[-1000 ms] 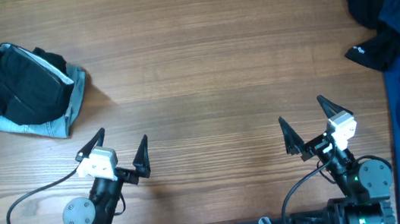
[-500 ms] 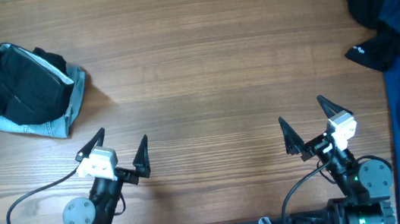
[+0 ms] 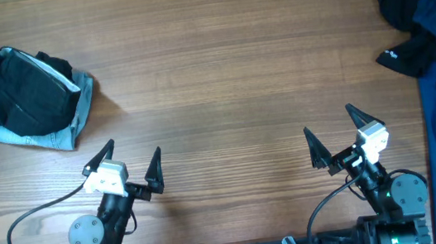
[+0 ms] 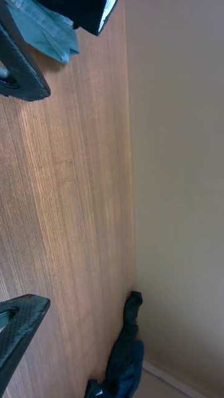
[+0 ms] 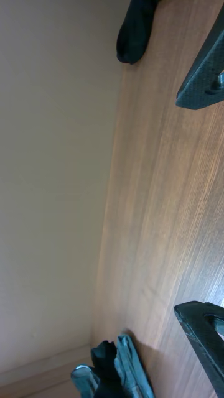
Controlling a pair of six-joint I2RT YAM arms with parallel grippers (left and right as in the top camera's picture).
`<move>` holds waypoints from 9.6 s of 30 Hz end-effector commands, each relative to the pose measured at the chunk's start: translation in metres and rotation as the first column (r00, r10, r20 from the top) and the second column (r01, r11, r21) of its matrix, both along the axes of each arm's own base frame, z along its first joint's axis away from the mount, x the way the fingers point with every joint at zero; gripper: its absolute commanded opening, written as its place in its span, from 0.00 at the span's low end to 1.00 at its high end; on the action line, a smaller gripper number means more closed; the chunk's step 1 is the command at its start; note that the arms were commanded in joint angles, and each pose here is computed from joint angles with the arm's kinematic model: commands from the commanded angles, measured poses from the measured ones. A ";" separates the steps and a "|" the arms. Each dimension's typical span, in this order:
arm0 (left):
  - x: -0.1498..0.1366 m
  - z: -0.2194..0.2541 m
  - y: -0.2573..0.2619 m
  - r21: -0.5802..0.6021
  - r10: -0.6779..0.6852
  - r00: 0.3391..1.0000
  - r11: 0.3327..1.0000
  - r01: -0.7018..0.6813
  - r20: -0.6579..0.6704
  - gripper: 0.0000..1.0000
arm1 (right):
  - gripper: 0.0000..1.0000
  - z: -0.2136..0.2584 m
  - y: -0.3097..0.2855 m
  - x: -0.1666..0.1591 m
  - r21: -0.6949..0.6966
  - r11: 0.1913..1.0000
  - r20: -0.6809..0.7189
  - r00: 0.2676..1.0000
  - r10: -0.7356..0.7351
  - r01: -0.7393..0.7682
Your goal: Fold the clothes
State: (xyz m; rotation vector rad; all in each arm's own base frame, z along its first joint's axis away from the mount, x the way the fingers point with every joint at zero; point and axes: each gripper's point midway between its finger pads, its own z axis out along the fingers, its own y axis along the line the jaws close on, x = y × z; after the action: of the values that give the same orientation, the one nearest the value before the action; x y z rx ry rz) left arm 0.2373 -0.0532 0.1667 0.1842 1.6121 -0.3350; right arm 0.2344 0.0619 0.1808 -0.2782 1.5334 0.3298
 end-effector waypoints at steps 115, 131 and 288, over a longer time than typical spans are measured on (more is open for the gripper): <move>0.111 0.055 -0.013 -0.210 -0.109 0.608 0.973 -0.097 -0.786 1.00 | 0.91 -0.098 -0.319 0.288 -0.229 0.669 -0.779 0.279 -0.562 0.707; 0.112 0.056 -0.013 -0.210 -0.109 0.611 0.973 -0.097 -0.784 1.00 | 0.26 -0.146 -0.357 0.251 -0.455 0.529 -0.728 0.042 -0.684 0.716; 0.096 0.027 -0.055 -0.045 -0.071 0.522 0.997 0.062 -0.850 0.08 | 0.88 -0.126 0.034 0.102 -0.142 0.984 -0.982 0.137 -0.127 -0.104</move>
State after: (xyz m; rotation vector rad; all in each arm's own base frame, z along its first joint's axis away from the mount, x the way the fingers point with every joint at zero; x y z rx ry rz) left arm 0.3327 -0.1115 0.1868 0.0610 2.6401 -0.5557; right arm 0.3560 0.0932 0.0751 -0.0601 2.9174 0.5551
